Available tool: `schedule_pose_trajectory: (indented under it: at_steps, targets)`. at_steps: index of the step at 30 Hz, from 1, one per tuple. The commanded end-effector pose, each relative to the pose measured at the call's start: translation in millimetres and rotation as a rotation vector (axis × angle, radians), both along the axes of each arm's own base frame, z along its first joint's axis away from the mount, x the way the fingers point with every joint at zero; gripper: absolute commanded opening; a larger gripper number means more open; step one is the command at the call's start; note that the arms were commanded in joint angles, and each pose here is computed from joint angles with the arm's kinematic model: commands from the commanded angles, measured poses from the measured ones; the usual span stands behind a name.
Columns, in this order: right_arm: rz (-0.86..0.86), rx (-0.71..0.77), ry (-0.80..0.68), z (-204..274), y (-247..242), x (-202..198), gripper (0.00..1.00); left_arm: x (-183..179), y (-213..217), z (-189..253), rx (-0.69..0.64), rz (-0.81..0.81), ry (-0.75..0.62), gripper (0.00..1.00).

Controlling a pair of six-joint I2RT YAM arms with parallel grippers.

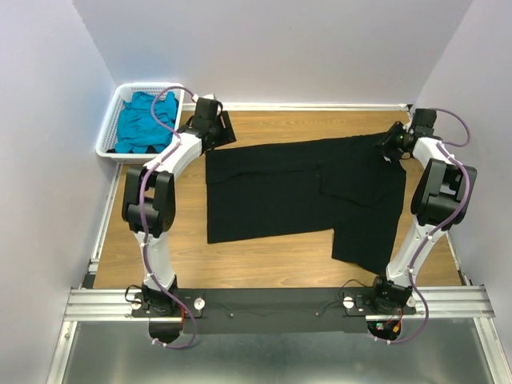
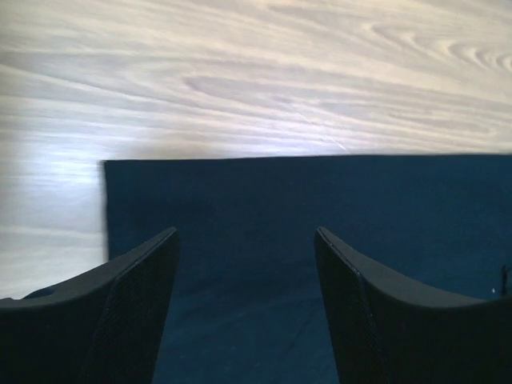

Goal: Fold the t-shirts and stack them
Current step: Fold the tshirt

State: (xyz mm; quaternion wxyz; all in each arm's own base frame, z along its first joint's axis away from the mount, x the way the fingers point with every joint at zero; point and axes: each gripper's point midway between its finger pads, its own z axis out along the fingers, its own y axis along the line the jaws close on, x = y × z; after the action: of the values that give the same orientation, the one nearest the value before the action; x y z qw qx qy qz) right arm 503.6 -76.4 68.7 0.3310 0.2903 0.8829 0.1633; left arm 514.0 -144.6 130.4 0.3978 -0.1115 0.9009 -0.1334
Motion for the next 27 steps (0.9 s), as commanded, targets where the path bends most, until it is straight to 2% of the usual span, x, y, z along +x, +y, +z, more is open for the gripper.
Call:
schedule_pose_trajectory:
  at_steps: [1,11,17,23,27]
  targets:
    - [0.040,0.075,-0.122,28,8,31,0.52,-2,-8,-50,-0.044,-0.016,0.114,0.75]
    - [0.042,0.126,-0.110,-24,4,66,0.51,5,-3,-97,-0.028,0.006,0.212,0.72]
    - [-0.092,0.146,-0.045,-67,-19,70,0.51,7,12,-116,-0.048,0.038,0.266,0.70]
    - [-0.189,0.178,-0.012,-87,-39,69,0.52,31,22,-110,-0.068,0.051,0.247,0.67]
    - [-0.196,0.191,-0.001,-92,-38,67,0.52,46,23,-110,-0.063,0.047,0.244,0.66]
